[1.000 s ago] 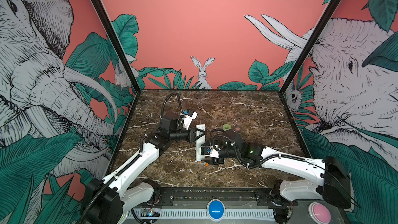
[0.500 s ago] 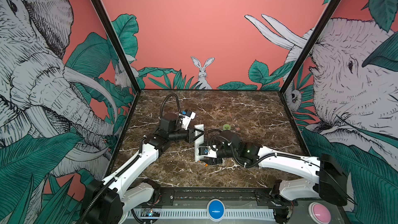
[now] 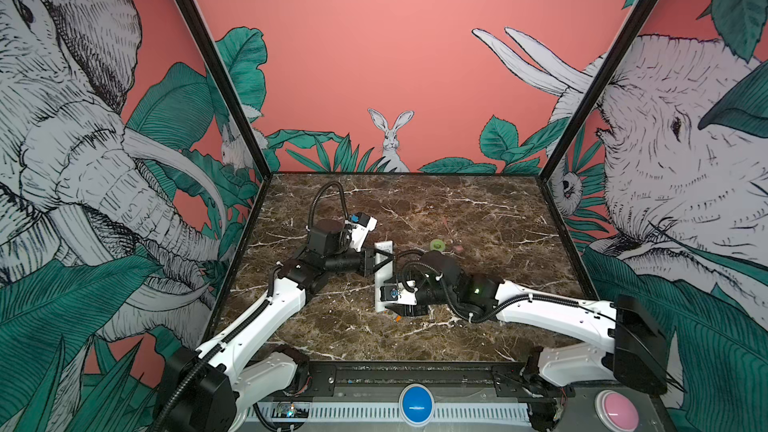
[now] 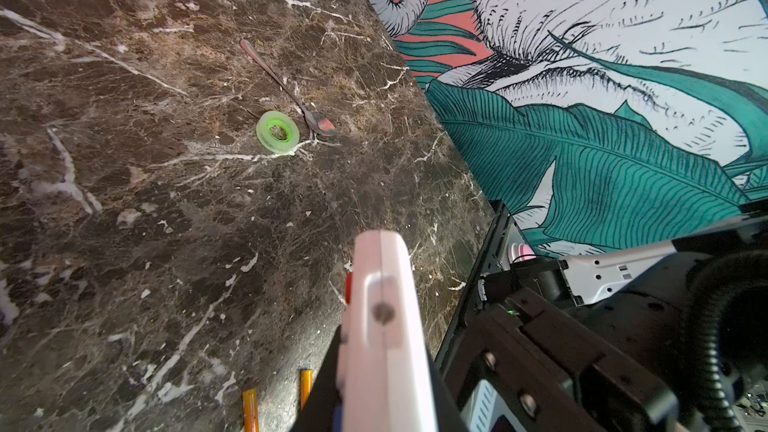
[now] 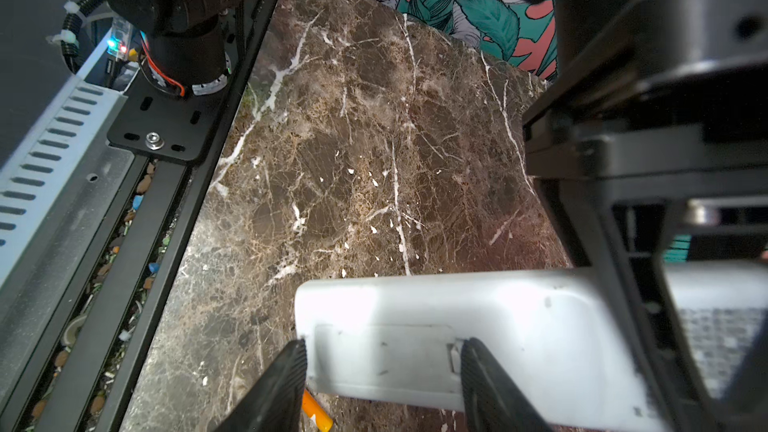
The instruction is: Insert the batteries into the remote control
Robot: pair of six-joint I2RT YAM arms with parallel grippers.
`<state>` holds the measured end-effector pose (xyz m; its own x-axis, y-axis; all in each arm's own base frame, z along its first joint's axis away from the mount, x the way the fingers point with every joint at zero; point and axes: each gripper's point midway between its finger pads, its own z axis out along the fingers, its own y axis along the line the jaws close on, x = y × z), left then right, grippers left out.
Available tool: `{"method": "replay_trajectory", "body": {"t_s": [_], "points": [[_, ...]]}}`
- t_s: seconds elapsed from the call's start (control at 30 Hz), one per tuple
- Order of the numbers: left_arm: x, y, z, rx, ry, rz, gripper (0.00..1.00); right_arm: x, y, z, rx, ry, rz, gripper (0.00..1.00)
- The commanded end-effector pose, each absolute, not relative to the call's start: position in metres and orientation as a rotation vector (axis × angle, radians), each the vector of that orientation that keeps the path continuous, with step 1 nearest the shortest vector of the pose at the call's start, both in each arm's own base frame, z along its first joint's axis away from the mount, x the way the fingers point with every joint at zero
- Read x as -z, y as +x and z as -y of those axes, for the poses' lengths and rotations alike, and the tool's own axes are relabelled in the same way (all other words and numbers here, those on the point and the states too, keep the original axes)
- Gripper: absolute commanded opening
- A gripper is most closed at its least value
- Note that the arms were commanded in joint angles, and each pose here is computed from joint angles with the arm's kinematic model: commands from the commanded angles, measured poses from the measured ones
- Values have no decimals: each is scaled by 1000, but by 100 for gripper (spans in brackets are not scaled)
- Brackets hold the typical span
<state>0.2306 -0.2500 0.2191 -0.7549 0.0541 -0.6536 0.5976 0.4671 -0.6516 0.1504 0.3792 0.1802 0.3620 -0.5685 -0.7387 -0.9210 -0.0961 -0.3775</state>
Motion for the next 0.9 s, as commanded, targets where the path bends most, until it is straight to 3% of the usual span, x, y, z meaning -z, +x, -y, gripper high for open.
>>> {"method": "replay_trajectory", "body": {"t_s": [0.0,0.87], "points": [[-255,225,255,1329,587,-2021,0,-168,131,-374,-565,-1869,-1322,56],[-249,227,252,1302,573,-2049,0,-181,129,-369,-564,-1836,-1284,41]]}}
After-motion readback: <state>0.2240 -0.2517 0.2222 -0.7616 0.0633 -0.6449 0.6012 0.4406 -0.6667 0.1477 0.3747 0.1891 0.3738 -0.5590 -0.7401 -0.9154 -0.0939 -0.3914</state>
